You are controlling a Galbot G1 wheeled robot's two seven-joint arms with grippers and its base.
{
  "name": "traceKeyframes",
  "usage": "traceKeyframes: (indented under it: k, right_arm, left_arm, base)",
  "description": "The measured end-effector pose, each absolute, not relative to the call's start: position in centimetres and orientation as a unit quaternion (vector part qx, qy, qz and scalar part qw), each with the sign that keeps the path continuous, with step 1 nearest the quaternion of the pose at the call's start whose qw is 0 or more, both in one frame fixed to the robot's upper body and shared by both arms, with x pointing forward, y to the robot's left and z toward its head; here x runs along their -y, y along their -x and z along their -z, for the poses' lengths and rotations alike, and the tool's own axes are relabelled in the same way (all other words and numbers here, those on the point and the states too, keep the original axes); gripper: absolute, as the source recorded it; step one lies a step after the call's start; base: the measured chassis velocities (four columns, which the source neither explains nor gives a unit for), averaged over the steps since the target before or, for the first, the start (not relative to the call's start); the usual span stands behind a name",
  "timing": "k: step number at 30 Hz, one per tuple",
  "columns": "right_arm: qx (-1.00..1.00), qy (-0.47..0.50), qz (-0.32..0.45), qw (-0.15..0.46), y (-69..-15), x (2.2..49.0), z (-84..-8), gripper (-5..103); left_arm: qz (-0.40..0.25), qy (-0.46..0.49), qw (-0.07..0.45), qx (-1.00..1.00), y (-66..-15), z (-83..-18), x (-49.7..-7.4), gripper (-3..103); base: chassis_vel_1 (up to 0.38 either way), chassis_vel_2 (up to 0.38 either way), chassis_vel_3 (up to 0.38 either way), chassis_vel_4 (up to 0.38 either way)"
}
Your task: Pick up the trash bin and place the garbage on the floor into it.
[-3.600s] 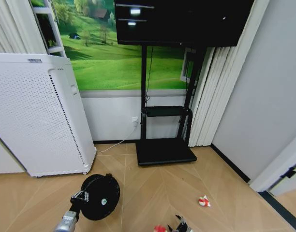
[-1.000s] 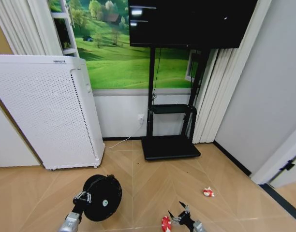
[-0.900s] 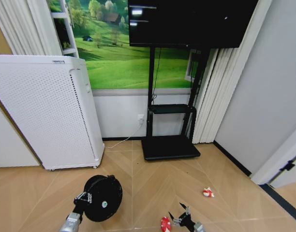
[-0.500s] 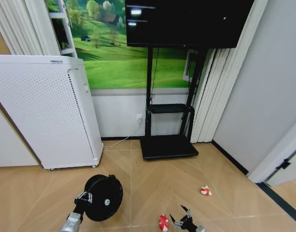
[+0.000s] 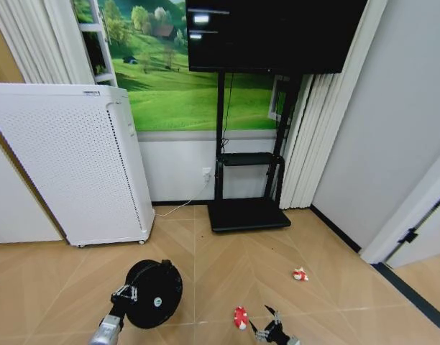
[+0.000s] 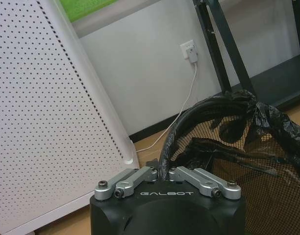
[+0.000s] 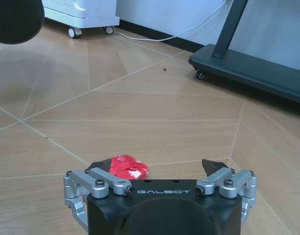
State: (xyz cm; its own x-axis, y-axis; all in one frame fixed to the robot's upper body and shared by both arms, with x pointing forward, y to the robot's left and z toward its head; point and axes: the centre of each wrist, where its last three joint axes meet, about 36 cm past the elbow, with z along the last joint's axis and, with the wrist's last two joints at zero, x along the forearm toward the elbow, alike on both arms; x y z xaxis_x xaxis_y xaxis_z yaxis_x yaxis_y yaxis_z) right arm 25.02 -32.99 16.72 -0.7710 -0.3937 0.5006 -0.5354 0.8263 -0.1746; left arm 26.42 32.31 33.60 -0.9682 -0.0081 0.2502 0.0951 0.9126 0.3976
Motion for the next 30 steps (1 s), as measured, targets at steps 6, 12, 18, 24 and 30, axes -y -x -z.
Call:
traceKeyframes:
  k: [6, 12, 18, 24, 30]
  right_arm:
    - [0.931, -0.254, -0.159, 0.208, -25.2, 33.2, -15.8, 100]
    - [0.918, -0.263, -0.186, 0.23, -25.1, 32.7, -15.5, 100]
    - [0.915, -0.245, -0.205, 0.247, -24.5, 31.7, -14.4, 100]
    - [0.915, -0.244, -0.186, 0.262, -24.9, 30.5, -13.9, 100]
    - [0.91, -0.251, -0.185, 0.274, -25.0, 29.5, -12.9, 100]
  left_arm:
    - [0.207, 0.023, 0.123, 0.97, -26.6, -33.5, -32.3, 5]
    - [0.207, 0.027, 0.126, 0.97, -26.6, -33.2, -32.1, 5]
    - [0.208, 0.028, 0.128, 0.969, -26.6, -33.1, -32.2, 5]
    - [0.21, 0.03, 0.13, 0.969, -26.5, -33.0, -32.2, 5]
    - [0.21, 0.031, 0.132, 0.968, -26.4, -32.9, -32.0, 5]
  base:
    - [0.12, 0.033, -0.154, -0.028]
    - [0.014, 0.006, -0.032, -0.004]
    - [-0.036, -0.011, 0.024, 0.004]
    - [0.0, 0.0, 0.0, 0.0]
    - [0.0, 0.0, 0.0, 0.0]
